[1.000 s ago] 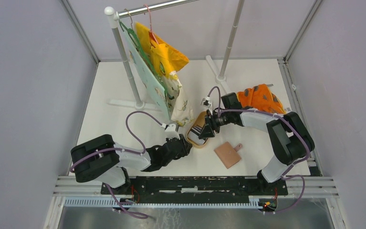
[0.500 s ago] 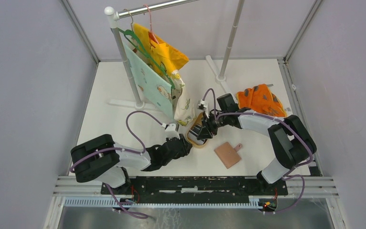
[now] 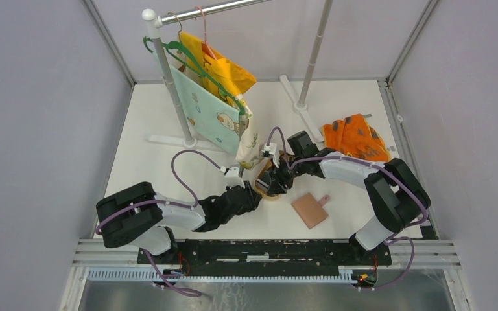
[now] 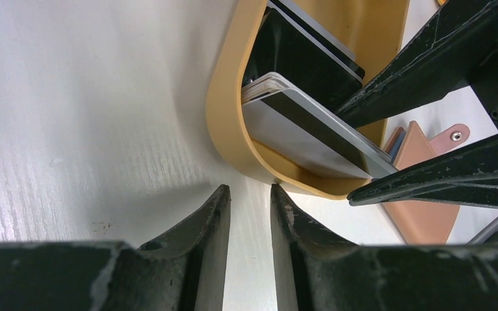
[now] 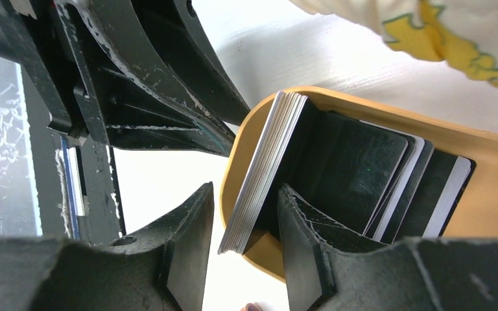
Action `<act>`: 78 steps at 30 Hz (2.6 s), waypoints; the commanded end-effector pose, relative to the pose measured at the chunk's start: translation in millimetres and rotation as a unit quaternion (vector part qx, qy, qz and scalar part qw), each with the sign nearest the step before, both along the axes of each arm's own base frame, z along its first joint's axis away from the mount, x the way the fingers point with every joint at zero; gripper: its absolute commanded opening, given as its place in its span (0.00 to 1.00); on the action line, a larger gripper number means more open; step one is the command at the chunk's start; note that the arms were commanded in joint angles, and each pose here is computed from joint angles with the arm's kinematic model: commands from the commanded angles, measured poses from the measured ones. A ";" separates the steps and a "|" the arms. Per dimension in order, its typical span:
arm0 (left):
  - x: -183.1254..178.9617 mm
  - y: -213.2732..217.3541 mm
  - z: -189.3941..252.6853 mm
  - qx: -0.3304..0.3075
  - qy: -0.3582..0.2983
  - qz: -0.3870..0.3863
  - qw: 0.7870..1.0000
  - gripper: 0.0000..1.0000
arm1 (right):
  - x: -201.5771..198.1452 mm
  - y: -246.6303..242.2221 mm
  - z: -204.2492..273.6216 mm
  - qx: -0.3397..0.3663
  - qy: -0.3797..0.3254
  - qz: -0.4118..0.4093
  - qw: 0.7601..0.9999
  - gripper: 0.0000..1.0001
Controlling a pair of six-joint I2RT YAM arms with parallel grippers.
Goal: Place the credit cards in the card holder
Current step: Pick up the credit card from the storage box.
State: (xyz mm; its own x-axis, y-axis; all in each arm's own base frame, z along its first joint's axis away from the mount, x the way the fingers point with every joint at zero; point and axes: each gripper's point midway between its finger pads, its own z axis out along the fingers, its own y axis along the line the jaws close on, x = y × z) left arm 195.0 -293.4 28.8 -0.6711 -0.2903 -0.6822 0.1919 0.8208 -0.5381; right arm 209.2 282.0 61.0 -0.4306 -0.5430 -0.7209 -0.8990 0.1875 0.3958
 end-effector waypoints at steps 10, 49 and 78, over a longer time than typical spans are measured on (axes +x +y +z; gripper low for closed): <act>10.4 -13.8 23.6 -0.035 -0.024 0.001 0.999 0.36 | 51.0 -13.6 24.4 -0.019 -0.096 -0.058 0.994 0.49; 22.8 -18.2 30.2 -0.029 -0.031 0.000 0.999 0.37 | 21.5 0.2 25.7 0.085 0.096 -0.036 0.991 0.60; 23.3 -15.7 39.5 -0.020 -0.053 -0.015 0.998 0.39 | 31.0 -8.7 -6.4 0.007 0.119 -0.101 0.988 0.65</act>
